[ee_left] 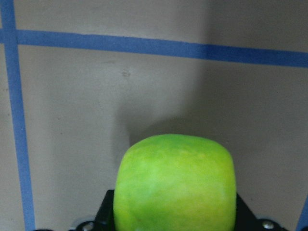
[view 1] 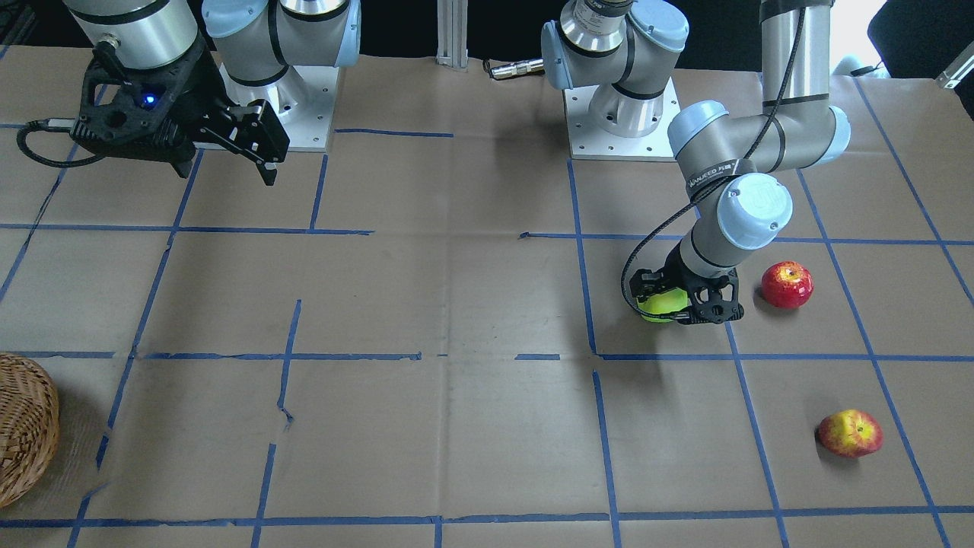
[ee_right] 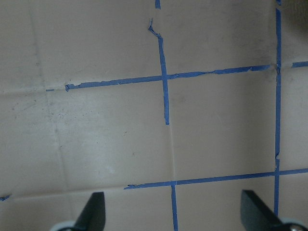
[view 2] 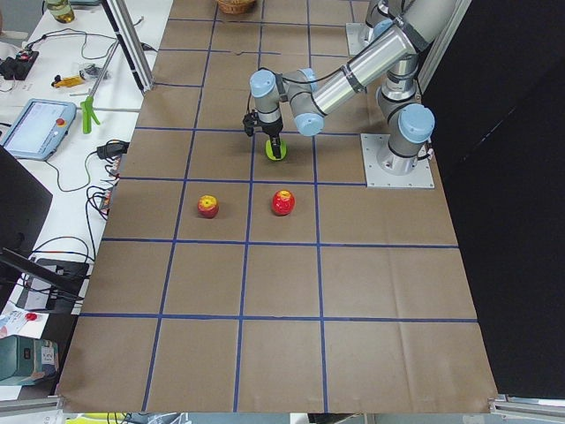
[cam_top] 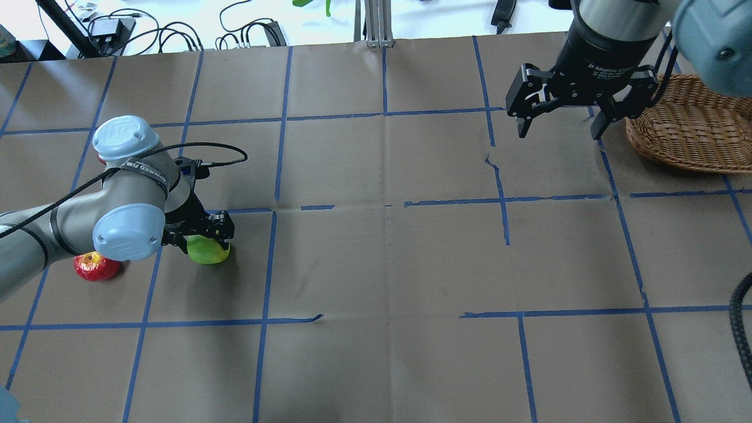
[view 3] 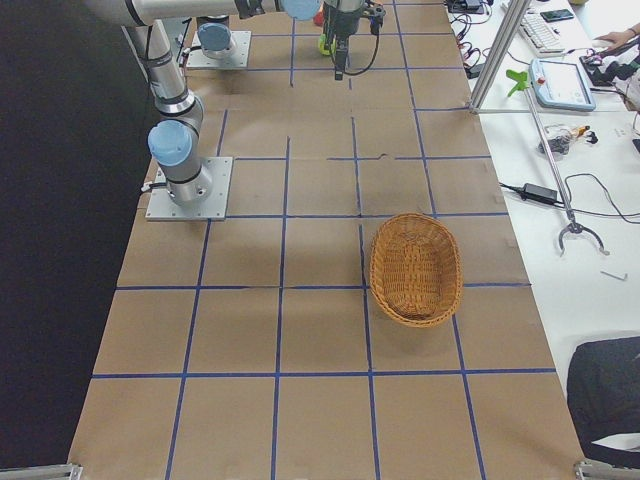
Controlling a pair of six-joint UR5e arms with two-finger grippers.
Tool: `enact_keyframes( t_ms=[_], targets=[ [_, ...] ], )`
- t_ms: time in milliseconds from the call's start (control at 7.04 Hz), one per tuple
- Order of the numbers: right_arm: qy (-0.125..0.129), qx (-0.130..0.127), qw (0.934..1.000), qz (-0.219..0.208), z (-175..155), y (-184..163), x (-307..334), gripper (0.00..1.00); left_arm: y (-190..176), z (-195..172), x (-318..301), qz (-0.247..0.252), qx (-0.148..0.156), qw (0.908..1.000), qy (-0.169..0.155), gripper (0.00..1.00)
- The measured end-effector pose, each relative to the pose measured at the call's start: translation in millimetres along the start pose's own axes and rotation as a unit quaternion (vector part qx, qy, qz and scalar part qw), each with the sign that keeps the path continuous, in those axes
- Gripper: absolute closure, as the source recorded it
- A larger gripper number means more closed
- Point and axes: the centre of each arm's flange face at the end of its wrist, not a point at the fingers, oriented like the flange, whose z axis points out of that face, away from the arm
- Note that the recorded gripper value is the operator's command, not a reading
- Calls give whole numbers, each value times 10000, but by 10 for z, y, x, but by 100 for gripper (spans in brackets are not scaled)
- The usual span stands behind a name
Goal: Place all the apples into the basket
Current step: 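Carry the green apple with the left gripper to the table center and lower it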
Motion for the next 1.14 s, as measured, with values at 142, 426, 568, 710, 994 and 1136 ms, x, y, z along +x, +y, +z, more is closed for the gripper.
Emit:
enact_keyframes(
  t_ms=[142,426,568,710,994,1136],
  targets=[
    [0,0,10000,0,0,0,0,0,-12,-39,10,-26,50,10000,36,69],
    [0,0,10000,0,0,0,0,0,-132,-492,148,78,411,9991,108,70],
    [0,0,10000,0,0,0,0,0,-224,-918,415,326,619,9971,287,70],
    [0,-1,10000,0,1,0,0,0,-274,-1308,927,745,771,9934,407,70],
    [1,-5,10000,0,5,2,0,0,-318,-1427,2219,1499,751,9849,429,70],
    [1,-5,10000,0,5,3,0,0,-443,-1255,2701,1720,638,9822,392,70]
  ],
)
